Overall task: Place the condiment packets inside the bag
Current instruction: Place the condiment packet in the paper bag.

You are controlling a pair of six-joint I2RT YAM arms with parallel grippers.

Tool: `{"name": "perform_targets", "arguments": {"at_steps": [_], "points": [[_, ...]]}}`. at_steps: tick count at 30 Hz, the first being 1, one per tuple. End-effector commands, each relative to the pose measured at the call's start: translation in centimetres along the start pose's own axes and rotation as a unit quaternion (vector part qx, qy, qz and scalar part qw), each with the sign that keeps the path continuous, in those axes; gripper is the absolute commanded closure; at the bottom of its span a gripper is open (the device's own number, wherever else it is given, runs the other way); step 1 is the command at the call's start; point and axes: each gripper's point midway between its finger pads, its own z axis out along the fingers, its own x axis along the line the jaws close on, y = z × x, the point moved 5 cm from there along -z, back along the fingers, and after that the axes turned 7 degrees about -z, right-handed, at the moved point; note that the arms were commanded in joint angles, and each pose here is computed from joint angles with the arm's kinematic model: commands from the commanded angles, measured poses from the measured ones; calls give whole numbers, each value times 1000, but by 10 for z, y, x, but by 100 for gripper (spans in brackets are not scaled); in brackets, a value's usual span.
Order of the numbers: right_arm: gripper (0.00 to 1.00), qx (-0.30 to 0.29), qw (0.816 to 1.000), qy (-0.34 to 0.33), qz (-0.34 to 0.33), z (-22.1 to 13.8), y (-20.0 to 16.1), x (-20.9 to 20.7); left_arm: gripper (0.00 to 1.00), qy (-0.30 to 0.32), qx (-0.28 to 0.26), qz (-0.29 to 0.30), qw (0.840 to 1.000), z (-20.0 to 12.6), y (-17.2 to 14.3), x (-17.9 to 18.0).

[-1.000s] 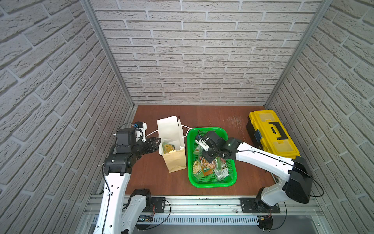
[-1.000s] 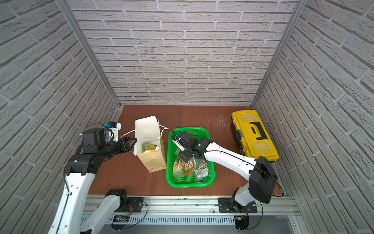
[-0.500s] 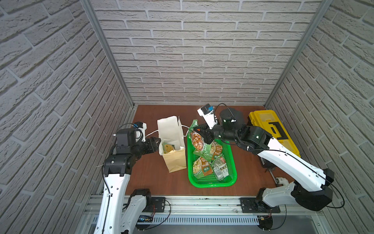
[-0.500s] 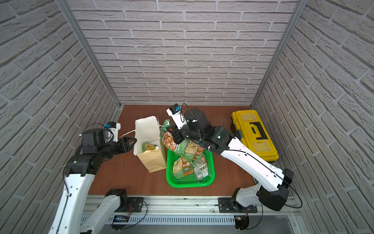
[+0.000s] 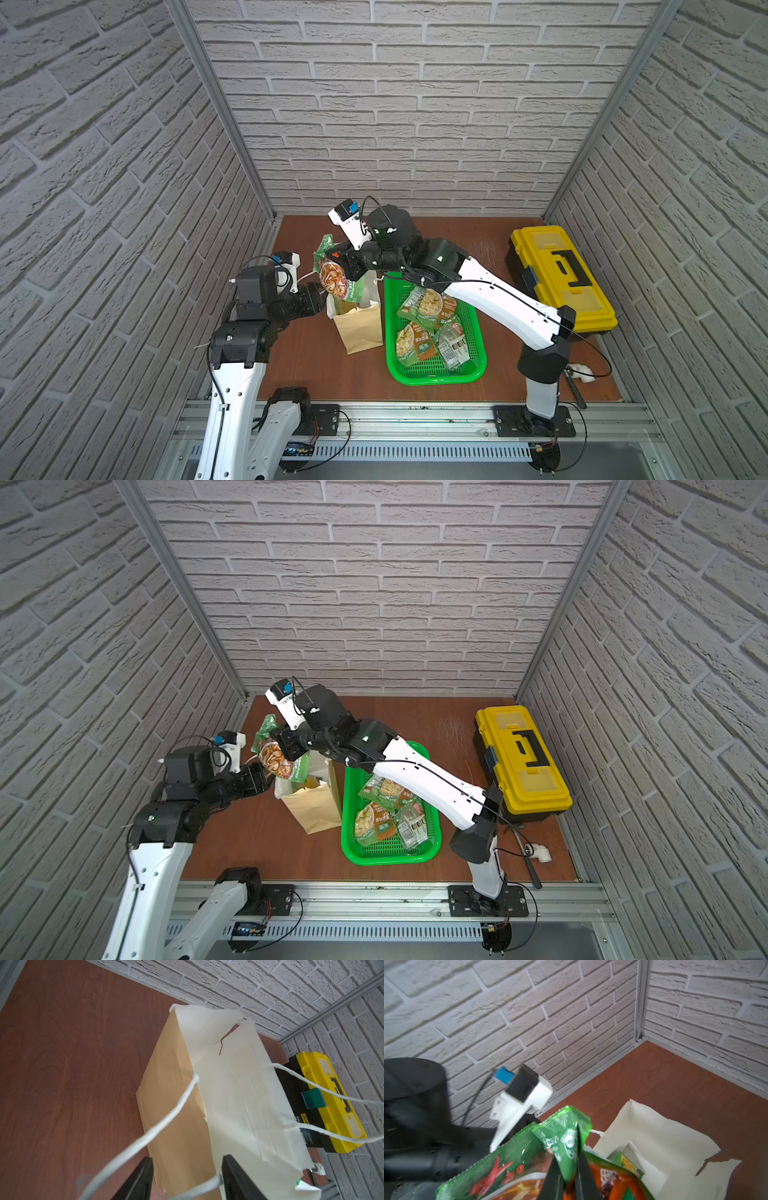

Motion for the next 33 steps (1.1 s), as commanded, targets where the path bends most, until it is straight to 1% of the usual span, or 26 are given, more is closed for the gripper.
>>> {"name": "perform_targets", "arguments": {"at_steps": [1, 3, 4, 5, 6, 8, 9, 11, 12, 15, 16, 17, 19, 23, 25, 28, 31, 33], "points": [[97, 34, 998, -53, -9, 8, -14, -15, 42, 4, -11, 5, 1000, -1, 0, 3], [95, 49, 997, -63, -12, 16, -24, -19, 43, 6, -12, 5, 1000, -1, -1, 4], [92, 56, 996, -63, -11, 19, -28, -19, 43, 7, -12, 4, 1000, -1, -1, 4], [85, 62, 996, -59, -12, 21, -30, -19, 43, 7, -13, 5, 1000, -1, -1, 4], [74, 69, 996, -54, -13, 22, -32, -18, 43, 9, -13, 4, 1000, -1, -2, 5], [57, 76, 996, -50, -14, 21, -32, -16, 43, 10, -14, 4, 1000, -1, -2, 6], [52, 75, 996, -49, -16, 19, -30, -14, 43, 11, -13, 5, 1000, -1, -1, 6], [37, 67, 996, -47, -20, 11, -24, -12, 43, 12, -15, 5, 1000, -1, -1, 6], [33, 62, 997, -44, -22, 6, -21, -9, 43, 12, -15, 6, 1000, -1, -1, 6], [29, 45, 998, -34, -25, -12, -9, -2, 43, 15, -14, 6, 1000, -1, -1, 6], [27, 46, 998, -34, -25, -13, -10, -2, 43, 17, -14, 5, 1000, -1, -1, 7], [27, 31, 999, -31, -26, -31, 0, 0, 43, 17, -15, 6, 1000, -1, -1, 7], [24, 22, 999, -30, -27, -46, 4, 2, 43, 18, -15, 6, 1000, -1, -1, 7], [17, 6, 998, -54, -27, -80, 1, -5, 43, 18, -16, 6, 1000, 0, 0, 7], [13, 3, 997, -77, -26, -97, -8, -13, 43, 18, -17, 6, 1000, 0, 0, 8], [8, 5, 993, -115, -10, -118, -33, -34, 43, 16, -18, 6, 1000, 1, 1, 7], [4, 15, 988, -151, 28, -131, -65, -63, 43, 18, -20, 7, 1000, 1, 2, 7], [0, 28, 979, -195, 54, -135, -90, -87, 43, 19, -21, 7, 1000, 0, 3, 7]]}}
